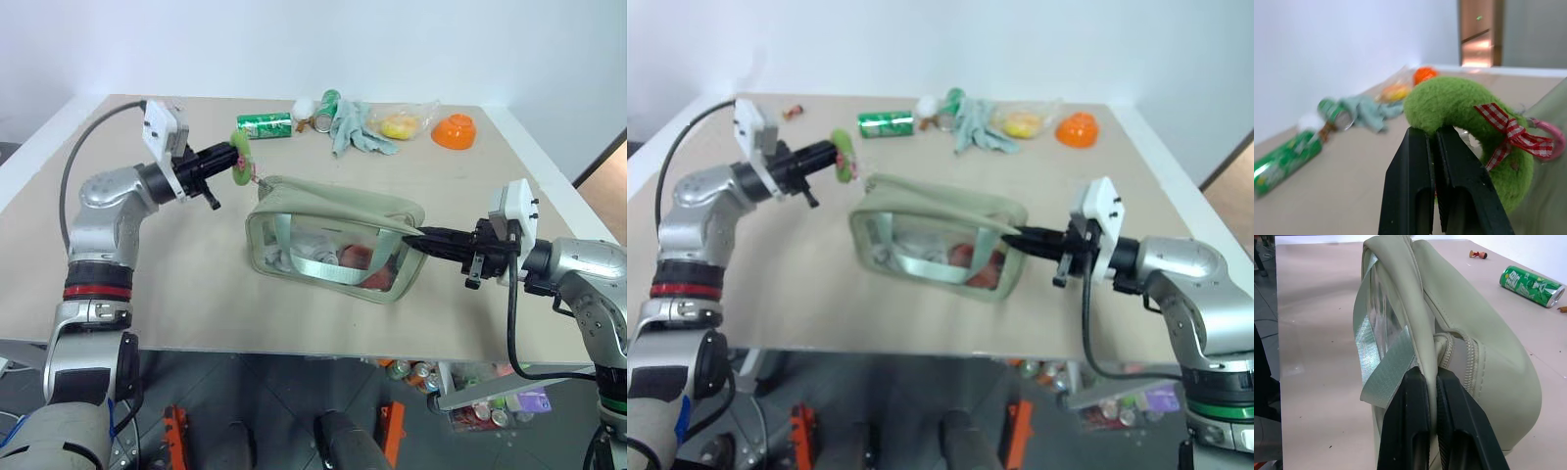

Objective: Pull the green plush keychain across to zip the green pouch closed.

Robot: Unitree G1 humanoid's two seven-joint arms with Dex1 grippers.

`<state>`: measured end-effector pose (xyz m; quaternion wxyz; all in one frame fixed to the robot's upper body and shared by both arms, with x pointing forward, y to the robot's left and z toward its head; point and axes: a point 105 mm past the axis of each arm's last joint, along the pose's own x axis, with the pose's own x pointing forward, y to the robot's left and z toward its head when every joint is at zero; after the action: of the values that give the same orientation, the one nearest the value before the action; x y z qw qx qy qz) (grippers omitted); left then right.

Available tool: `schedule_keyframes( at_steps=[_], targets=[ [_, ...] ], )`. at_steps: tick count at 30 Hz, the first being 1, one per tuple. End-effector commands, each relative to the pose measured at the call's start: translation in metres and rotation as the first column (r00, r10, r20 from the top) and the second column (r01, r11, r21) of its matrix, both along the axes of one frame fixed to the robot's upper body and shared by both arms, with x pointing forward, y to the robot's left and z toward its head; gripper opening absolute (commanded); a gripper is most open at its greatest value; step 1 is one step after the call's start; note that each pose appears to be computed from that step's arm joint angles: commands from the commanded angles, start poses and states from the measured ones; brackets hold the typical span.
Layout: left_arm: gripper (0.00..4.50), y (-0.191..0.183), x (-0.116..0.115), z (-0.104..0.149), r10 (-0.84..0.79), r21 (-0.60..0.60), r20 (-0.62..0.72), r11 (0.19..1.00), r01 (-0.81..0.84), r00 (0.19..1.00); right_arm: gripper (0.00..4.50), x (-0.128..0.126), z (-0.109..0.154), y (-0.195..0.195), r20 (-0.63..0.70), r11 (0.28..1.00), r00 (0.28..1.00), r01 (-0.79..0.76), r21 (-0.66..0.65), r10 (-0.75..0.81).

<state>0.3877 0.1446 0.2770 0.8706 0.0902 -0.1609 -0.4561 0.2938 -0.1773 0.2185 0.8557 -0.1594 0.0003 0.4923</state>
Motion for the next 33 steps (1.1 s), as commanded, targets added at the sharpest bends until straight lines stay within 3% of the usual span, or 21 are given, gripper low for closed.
schedule_keyframes(
  at_steps=[1, 9, 14, 17, 25, 31, 33],
  targets=[
    [0.03, -0.029, -0.013, 0.023, -0.088, 0.007, 0.066, 0.996, 0.088, 0.994, 0.0, 0.0, 0.009, 0.003, 0.04, 1.0, 0.999, -0.012, -0.015, 0.013],
    [0.03, -0.09, -0.017, 0.034, -0.217, 0.013, 0.096, 0.976, 0.217, 0.971, 0.0, 0.0, 0.008, 0.005, 0.043, 1.0, 0.999, -0.018, -0.011, 0.018],
    [0.03, -0.11, -0.019, 0.042, -0.267, 0.0, 0.116, 0.963, 0.269, 0.957, 0.0, -0.001, 0.009, 0.004, 0.046, 1.0, 0.999, -0.013, -0.008, 0.013],
    [0.03, -0.116, -0.022, 0.043, -0.299, 0.004, 0.114, 0.954, 0.3, 0.948, 0.0, -0.002, 0.008, 0.002, 0.045, 1.0, 0.999, -0.005, -0.01, 0.005],
    [0.03, -0.121, -0.03, 0.016, -0.368, 0.121, 0.033, 0.924, 0.362, 0.929, 0.0, -0.003, 0.006, 0.002, 0.04, 1.0, 0.999, 0.001, -0.01, -0.001],
    [0.03, -0.115, -0.021, 0.014, -0.302, 0.187, 0.026, 0.938, 0.292, 0.953, 0.0, -0.001, 0.005, 0.004, 0.037, 1.0, 0.999, -0.009, -0.009, 0.009],
    [0.73, -0.111, -0.02, 0.015, -0.294, 0.207, 0.037, 0.937, 0.28, 0.955, 0.0, 0.0, 0.005, 0.005, 0.037, 1.0, 0.999, -0.013, -0.007, 0.014]
  ],
)
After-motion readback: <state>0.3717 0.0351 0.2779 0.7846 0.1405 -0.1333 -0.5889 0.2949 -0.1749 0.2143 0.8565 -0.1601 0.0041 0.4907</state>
